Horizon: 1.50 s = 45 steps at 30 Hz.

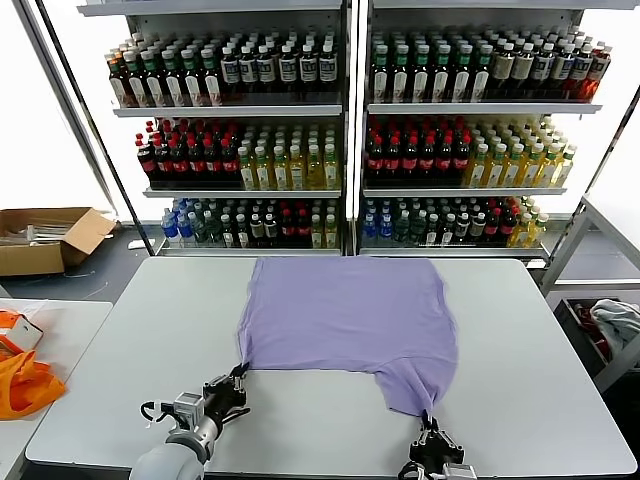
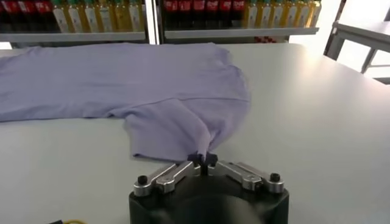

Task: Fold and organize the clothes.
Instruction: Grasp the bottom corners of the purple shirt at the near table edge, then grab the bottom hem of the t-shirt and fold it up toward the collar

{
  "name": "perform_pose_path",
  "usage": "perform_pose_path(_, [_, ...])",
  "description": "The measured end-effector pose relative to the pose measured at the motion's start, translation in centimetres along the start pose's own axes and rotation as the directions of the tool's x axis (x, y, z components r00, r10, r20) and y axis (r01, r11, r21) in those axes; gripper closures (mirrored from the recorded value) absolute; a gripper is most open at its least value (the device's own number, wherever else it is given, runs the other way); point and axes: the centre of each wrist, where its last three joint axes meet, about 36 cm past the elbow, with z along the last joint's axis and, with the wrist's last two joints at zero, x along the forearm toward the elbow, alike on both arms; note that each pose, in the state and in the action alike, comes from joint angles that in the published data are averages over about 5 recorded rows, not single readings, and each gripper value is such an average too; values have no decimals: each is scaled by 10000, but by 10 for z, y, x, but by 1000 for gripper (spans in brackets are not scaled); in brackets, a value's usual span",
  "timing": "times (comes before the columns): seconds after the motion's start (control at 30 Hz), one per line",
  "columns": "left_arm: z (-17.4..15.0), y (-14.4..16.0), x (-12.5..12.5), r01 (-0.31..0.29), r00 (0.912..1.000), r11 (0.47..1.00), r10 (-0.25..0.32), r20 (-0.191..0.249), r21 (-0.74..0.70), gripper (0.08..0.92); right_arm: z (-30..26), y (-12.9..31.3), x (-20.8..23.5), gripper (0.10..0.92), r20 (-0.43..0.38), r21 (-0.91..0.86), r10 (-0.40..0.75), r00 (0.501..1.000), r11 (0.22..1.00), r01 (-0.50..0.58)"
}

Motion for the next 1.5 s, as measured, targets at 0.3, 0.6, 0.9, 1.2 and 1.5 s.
perform_pose_path(0.3, [-11, -6, -3, 84, 9958, 9999, -78, 916, -63, 912, -17, -7, -15, 913, 1089, -153, 8, 9941, 9999, 8])
perform_pose_path(0.6, [-27, -4, -17, 85, 9817, 9998, -117, 1903, 174, 912, -48, -14, -47, 913, 2222, 68, 115, 9749, 9999, -133])
perform_pose_path(0.9, [-47, 5, -37, -10, 9714, 9994, -76, 2373, 360, 912, -77, -14, -93, 913, 2876, 205, -25, 9577, 9998, -36])
perform_pose_path(1.2, [-53, 6, -63, -148, 9689, 9996, 83, 2474, 247, 912, -91, -9, -138, 913, 2849, 255, -58, 9585, 9997, -15])
perform_pose_path(1.5, [-53, 10, -87, -194, 9762, 9997, 161, 2163, 131, 912, -101, 0, -172, 913, 2508, 413, -149, 9679, 9991, 47])
